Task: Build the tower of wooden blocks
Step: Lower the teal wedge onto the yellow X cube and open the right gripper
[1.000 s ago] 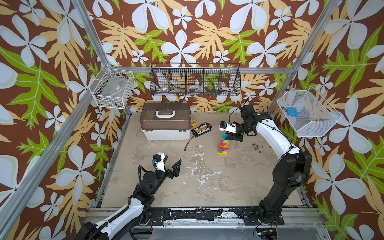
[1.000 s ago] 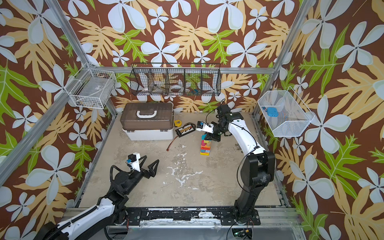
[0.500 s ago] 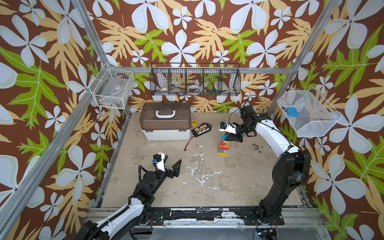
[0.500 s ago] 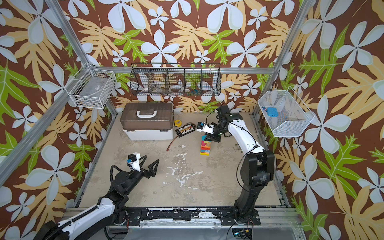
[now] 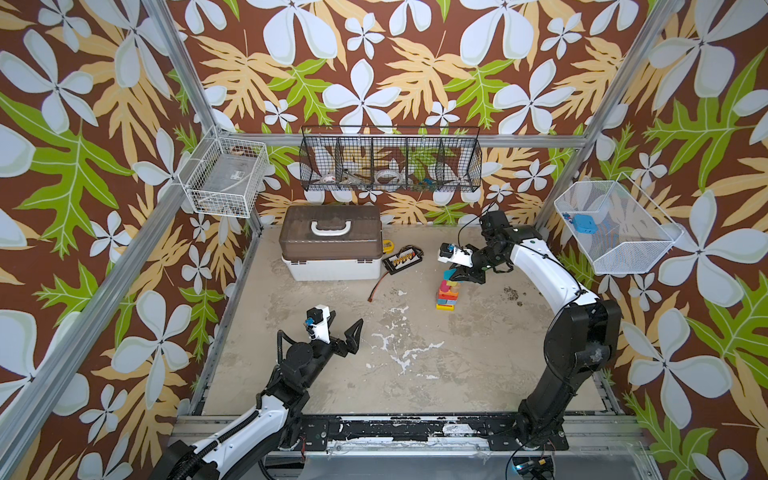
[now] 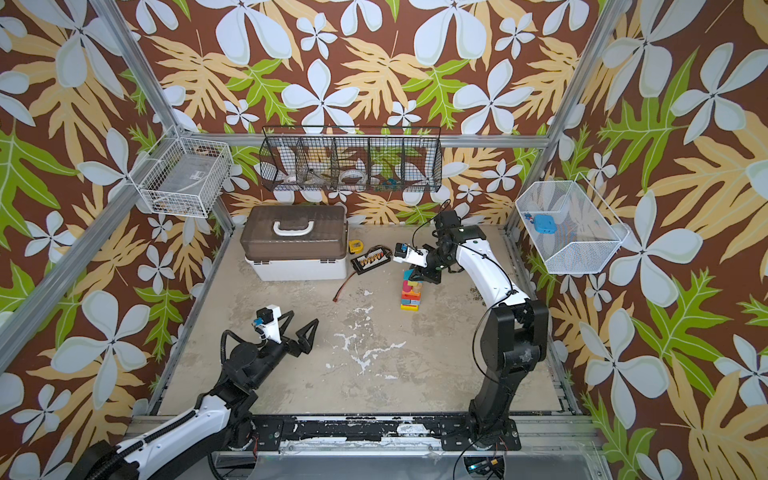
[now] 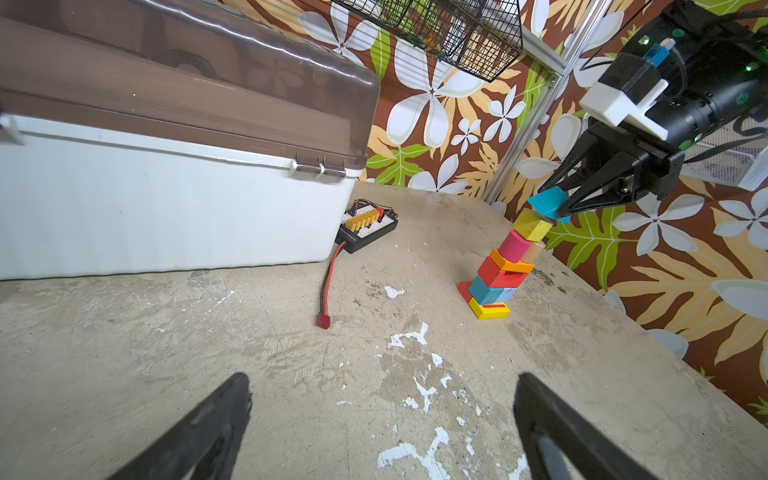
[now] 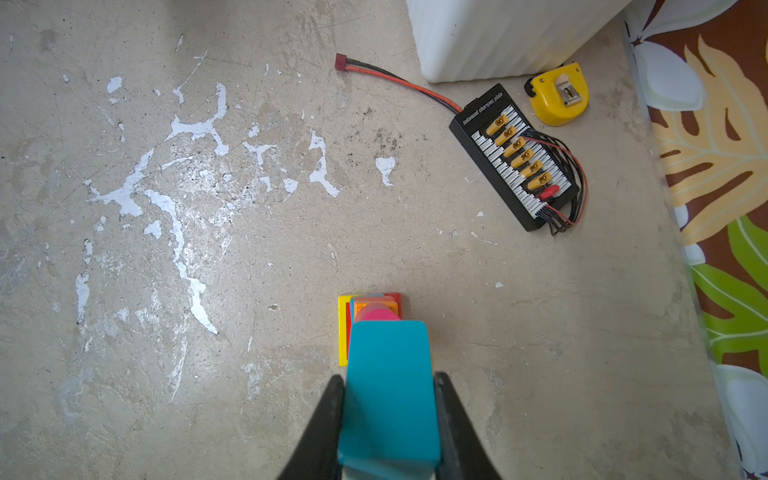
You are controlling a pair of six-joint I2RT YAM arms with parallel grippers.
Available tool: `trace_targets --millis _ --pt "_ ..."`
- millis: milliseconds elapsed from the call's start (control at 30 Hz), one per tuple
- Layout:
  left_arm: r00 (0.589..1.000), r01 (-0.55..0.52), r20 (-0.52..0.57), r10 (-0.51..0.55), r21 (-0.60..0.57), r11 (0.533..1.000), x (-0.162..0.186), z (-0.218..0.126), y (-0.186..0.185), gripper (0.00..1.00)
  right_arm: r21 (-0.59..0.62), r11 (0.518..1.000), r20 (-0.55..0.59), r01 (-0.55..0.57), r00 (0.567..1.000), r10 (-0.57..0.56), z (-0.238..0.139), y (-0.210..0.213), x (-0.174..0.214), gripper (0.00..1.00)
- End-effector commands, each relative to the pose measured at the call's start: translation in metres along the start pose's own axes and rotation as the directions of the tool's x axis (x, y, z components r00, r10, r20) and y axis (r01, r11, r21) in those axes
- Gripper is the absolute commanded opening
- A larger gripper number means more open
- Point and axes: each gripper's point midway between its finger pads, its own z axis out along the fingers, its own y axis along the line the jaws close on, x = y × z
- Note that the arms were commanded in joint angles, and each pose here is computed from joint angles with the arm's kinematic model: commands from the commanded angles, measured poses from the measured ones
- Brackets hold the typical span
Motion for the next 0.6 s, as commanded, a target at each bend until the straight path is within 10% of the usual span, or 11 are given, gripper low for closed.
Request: trace_targets --millis 0,567 --pt "1.000 -0.006 0.013 0.006 0.006 1.000 0.0015 -0.0026 0.0005 1.00 -0.005 1.000 0.003 -0.002 1.000 0.002 0.0007 0.0004 -0.0001 0.08" --pt "1.000 -0.003 0.006 0.003 0.004 1.000 0.0028 -0.0015 0.0009 1.00 -0.006 1.000 -0.007 -0.008 1.000 0.008 0.0044 -0.0009 0.0032 0.12"
